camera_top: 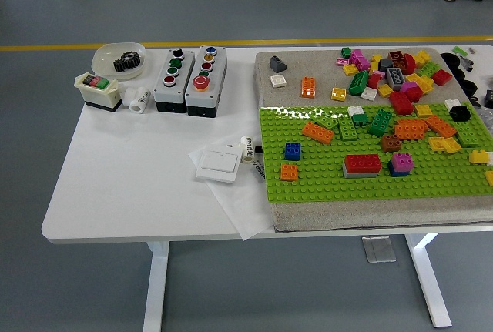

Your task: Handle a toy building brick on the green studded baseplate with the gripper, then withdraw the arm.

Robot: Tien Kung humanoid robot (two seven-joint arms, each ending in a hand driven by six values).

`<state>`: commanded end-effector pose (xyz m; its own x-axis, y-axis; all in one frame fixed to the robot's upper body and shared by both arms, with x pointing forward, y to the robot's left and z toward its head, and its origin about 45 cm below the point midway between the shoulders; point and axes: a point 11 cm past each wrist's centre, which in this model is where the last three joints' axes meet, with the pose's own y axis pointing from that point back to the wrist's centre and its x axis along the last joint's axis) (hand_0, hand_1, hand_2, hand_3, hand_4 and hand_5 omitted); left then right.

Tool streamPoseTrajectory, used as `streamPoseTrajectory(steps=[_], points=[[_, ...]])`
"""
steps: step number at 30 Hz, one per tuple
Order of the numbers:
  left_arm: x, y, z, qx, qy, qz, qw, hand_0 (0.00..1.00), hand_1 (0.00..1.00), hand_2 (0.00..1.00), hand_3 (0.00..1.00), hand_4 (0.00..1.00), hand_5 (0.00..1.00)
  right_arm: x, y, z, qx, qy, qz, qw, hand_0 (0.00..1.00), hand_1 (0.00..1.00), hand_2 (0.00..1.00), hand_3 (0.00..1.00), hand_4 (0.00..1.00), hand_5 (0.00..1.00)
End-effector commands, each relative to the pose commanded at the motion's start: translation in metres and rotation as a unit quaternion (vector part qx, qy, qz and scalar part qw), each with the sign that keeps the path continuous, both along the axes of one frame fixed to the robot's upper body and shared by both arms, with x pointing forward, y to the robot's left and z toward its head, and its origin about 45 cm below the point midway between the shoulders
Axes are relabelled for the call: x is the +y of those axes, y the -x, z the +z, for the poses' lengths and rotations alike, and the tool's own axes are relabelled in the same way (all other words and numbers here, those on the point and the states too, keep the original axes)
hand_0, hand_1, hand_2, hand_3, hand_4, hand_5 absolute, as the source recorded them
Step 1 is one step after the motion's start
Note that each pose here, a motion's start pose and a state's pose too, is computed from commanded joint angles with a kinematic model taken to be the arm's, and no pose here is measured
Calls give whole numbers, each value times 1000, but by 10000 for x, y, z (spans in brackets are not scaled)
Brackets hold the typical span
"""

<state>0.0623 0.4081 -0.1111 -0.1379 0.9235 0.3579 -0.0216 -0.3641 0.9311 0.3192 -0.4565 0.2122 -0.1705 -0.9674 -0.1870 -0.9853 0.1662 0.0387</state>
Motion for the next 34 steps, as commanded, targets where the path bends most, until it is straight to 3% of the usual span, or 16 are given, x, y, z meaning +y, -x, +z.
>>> streamPoseTrajectory(steps=[10,17,34], points=[[-9,-39,3,-4,1,-1,1000,769,802,800,693,775,649,191,-18,-23,6,-8,63,998,998,979,962,967,998,998],[-14,-62,5,-5,1,-2,1000,769,801,801,692,775,649,222,-42,29,-7,-4,55,998,998,985,968,975,998,998],[-17,-76,7,-6,2,-4,1000,769,801,799,692,774,646,265,-58,0,-3,-17,68,998,998,973,959,967,998,998]])
